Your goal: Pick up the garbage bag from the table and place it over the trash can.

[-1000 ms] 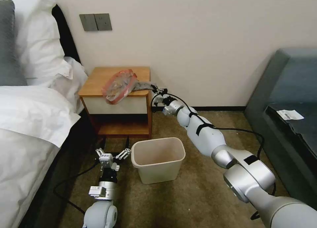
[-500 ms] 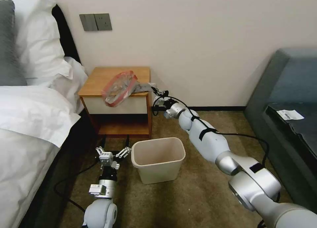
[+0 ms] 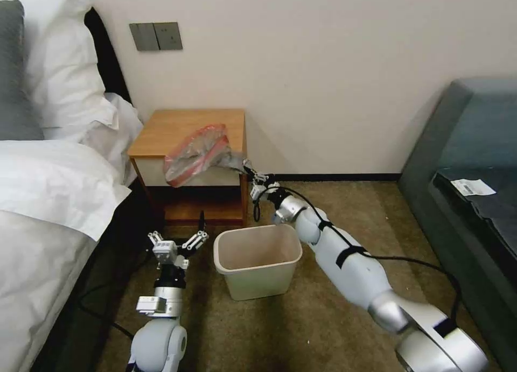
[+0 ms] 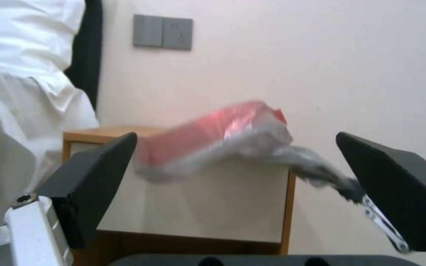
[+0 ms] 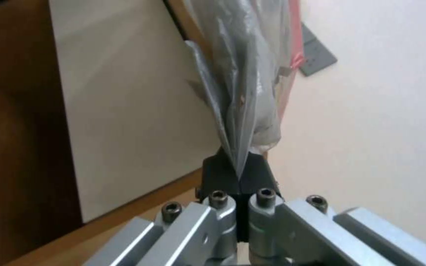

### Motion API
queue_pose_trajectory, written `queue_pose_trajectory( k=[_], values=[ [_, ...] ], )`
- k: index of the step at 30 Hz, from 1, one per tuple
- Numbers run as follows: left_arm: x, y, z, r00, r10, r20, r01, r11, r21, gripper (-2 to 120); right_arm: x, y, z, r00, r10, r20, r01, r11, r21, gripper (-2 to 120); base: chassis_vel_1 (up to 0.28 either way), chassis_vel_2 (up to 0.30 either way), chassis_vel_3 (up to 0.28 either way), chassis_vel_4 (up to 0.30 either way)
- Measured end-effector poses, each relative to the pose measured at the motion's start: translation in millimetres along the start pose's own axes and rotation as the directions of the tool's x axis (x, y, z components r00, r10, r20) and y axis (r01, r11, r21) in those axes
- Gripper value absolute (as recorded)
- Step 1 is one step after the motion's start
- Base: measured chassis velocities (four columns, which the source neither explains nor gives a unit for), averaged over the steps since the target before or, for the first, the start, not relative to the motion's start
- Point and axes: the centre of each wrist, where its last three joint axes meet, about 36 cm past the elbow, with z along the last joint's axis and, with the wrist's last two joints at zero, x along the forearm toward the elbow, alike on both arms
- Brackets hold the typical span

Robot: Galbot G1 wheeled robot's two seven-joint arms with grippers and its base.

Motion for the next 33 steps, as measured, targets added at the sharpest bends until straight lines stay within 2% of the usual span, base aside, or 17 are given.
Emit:
queue_pose_trajectory(
  k=[5, 11, 16, 23, 28, 33],
  values=[
    [8, 0.0, 1.9, 1.000, -0.015, -0.018, 0.015, 1.000, 0.012, 100, 15, -14, -9, 1.000, 0.018, 0.024, -0.019, 1.000, 0.020, 0, 0.000, 0.000, 0.000, 0.000],
    [6, -1.9, 2.3, 1.000, -0.018, -0.016, 0.018, 1.000, 0.016, 99, 32, -15, -19, 0.999, 0.009, 0.042, -0.010, 1.000, 0.029, 0, 0.000, 0.000, 0.000, 0.000],
    [1, -1.5, -3.0, 1.000, -0.013, -0.012, 0.013, 1.000, 0.010, 99, 61, -1, -30, 0.999, -0.032, 0.043, 0.031, 0.999, 0.018, 0, 0.000, 0.000, 0.000, 0.000],
    [4, -3.1, -0.1, 1.000, -0.016, -0.026, 0.016, 1.000, 0.006, 99, 112, 25, -46, 0.990, -0.122, 0.066, 0.122, 0.992, 0.013, 0, 0.000, 0.000, 0.000, 0.000],
    [0, -3.7, 1.6, 1.000, -0.015, -0.025, 0.016, 1.000, 0.005, 99, 124, 25, -57, 0.986, -0.139, 0.095, 0.137, 0.990, 0.022, 0, 0.000, 0.000, 0.000, 0.000],
    [-3, -4.0, 1.9, 0.999, -0.019, -0.027, 0.019, 1.000, 0.003, 99, 139, 22, -64, 0.974, -0.172, 0.146, 0.163, 0.984, 0.074, 0, 0.000, 0.000, 0.000, 0.000]
  ],
)
